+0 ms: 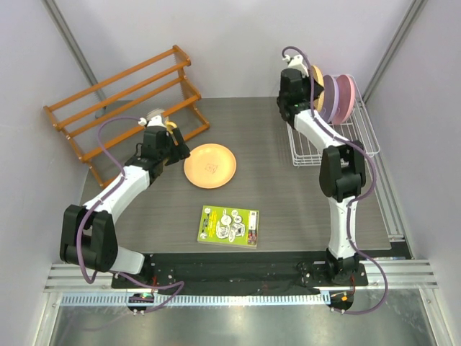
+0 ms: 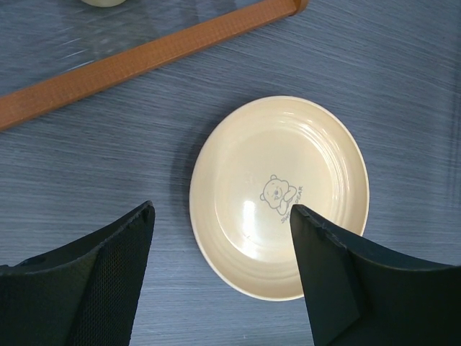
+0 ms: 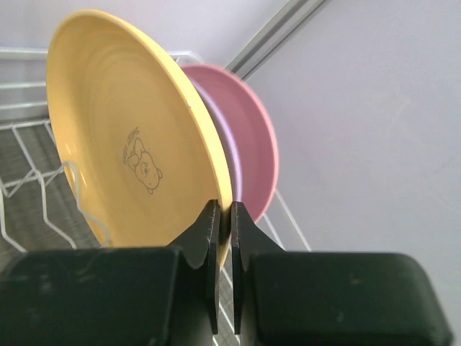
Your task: Unload the plates from the dish rack
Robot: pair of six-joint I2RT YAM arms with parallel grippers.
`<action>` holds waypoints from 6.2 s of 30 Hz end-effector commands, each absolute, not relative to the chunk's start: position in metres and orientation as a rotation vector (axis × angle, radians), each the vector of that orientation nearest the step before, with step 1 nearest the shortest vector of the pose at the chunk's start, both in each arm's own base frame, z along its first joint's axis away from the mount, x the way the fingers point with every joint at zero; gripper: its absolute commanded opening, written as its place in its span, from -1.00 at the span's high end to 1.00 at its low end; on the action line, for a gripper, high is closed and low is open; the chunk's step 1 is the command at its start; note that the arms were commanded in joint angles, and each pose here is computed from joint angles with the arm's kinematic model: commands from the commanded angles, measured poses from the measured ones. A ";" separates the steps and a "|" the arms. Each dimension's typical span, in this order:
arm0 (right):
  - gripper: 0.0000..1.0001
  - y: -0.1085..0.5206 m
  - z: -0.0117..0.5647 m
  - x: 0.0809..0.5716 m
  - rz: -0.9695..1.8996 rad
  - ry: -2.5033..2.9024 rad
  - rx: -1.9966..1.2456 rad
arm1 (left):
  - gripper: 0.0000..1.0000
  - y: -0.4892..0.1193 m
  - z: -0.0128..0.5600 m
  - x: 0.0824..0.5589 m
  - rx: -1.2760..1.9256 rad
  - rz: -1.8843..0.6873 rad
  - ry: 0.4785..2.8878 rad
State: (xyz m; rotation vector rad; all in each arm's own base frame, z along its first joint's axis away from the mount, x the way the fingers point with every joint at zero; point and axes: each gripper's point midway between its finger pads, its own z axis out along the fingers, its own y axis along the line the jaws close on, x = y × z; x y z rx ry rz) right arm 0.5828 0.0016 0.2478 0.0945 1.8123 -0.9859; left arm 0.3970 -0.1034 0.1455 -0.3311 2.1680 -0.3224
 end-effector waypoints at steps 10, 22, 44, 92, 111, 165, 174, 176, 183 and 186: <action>0.98 0.035 0.352 0.532 -1.113 1.488 0.283 | -0.63 -0.112 0.173 0.404 -0.287 -0.381 2.116; 0.98 0.093 0.346 0.474 -0.553 1.715 0.192 | -0.65 -0.162 0.210 0.412 -0.142 -0.686 2.045; 0.98 0.224 0.280 0.401 0.497 1.960 0.094 | -0.65 -0.219 0.228 0.419 -0.070 -0.988 1.864; 0.31 0.161 0.240 0.397 0.261 2.021 0.188 | 0.47 -0.133 0.071 0.419 -0.371 -0.574 2.248; 0.32 -0.007 0.286 0.486 -0.585 1.821 0.337 | -0.99 -0.126 0.146 0.415 -0.329 -0.561 2.130; 0.37 -0.069 0.231 0.615 -0.848 1.861 0.259 | -0.99 -0.134 0.157 0.413 -0.262 -0.597 2.126; 0.97 -0.072 0.276 0.601 -0.940 1.760 0.310 | -0.99 -0.134 0.157 0.412 -0.262 -0.603 2.127; 0.98 -0.069 0.295 0.597 -0.989 1.700 0.313 | -0.99 -0.135 0.156 0.412 -0.259 -0.606 2.131; 0.98 -0.060 0.337 0.562 -1.215 1.530 0.320 | -0.99 -0.135 0.158 0.410 -0.256 -0.604 2.132; 0.98 -0.052 0.352 0.548 -1.265 1.468 0.317 | -0.99 -0.134 0.162 0.409 -0.255 -0.601 2.124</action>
